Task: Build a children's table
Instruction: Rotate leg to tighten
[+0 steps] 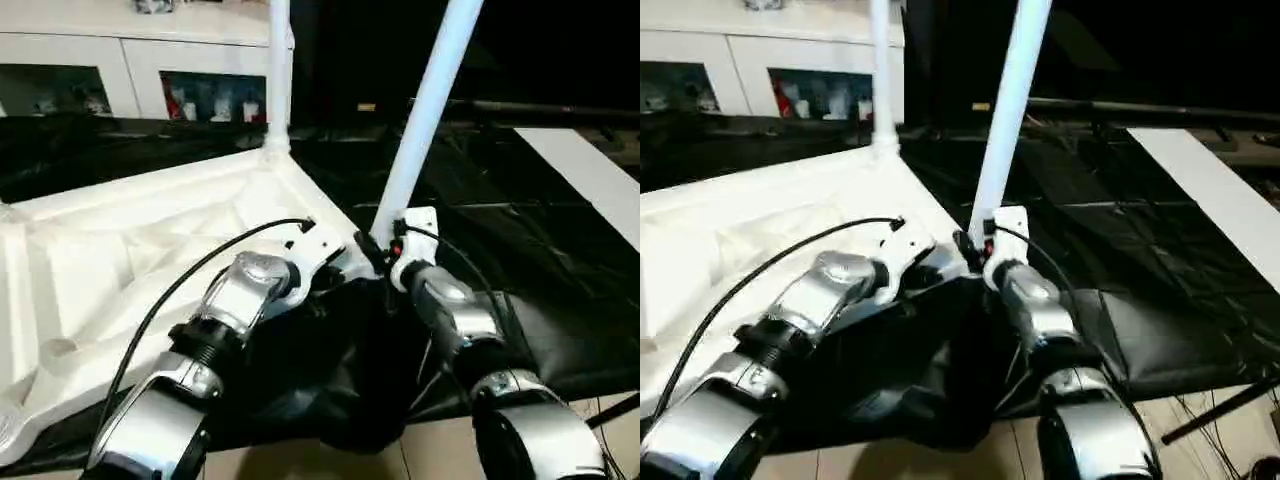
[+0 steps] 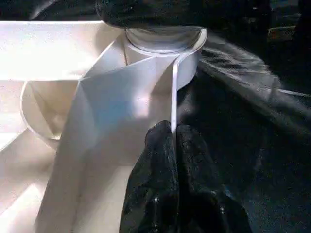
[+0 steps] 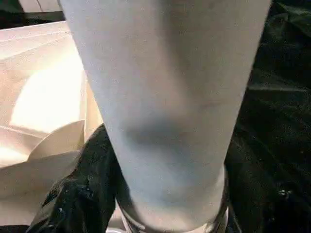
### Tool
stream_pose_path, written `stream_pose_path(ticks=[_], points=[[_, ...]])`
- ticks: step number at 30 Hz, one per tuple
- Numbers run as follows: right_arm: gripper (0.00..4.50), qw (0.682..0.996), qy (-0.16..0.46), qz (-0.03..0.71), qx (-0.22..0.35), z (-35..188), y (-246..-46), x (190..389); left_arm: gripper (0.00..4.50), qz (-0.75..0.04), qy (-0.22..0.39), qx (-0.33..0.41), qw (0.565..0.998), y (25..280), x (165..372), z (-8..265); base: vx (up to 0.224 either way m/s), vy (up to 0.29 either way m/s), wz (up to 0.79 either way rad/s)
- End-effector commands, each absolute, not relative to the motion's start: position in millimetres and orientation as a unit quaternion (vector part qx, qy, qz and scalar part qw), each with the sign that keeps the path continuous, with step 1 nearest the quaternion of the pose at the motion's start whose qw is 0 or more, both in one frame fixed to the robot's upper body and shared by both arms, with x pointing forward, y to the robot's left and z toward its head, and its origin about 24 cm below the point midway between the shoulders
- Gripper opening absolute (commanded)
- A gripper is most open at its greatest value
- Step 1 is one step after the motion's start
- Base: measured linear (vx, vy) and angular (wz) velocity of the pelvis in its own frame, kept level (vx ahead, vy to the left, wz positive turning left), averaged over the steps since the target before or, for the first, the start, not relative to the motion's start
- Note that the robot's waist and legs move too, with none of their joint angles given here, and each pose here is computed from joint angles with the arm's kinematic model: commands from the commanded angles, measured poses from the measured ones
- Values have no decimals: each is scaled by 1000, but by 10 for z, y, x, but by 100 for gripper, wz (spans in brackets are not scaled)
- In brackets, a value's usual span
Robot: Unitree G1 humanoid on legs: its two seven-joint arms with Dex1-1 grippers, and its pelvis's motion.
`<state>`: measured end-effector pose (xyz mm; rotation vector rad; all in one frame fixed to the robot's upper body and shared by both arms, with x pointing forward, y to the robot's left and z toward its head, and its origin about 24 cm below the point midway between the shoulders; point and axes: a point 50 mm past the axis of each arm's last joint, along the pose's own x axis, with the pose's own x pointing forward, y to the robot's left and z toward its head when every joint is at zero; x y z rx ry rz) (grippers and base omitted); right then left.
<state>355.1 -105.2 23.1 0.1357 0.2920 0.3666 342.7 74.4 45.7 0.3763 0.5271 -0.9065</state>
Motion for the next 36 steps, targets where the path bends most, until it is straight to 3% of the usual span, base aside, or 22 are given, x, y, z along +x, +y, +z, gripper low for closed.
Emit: stream_pose_path(ticks=[1,15,16,17,25,32,36], points=[[264,956,215,189,69,-62,-977,3389,0,-401,260,189,858,798,3456,424,0,0,0],[264,955,179,207,111,77,-964,3488,0,-397,265,191,858,877,3458,396,0,0,0],[320,955,166,217,117,123,-967,3509,0,-398,265,191,857,885,3457,397,0,0,0],[334,955,162,220,119,141,-969,3516,0,-399,265,191,857,889,3457,398,0,0,0],[380,942,120,298,99,347,-1047,3582,0,-437,248,200,841,947,3429,452,0,0,0],[393,893,91,438,49,485,-1344,3442,0,-518,227,217,796,1062,3325,494,0,0,0],[393,861,103,498,-4,482,-1520,3326,0,-585,215,250,741,1143,3206,491,0,0,0]])
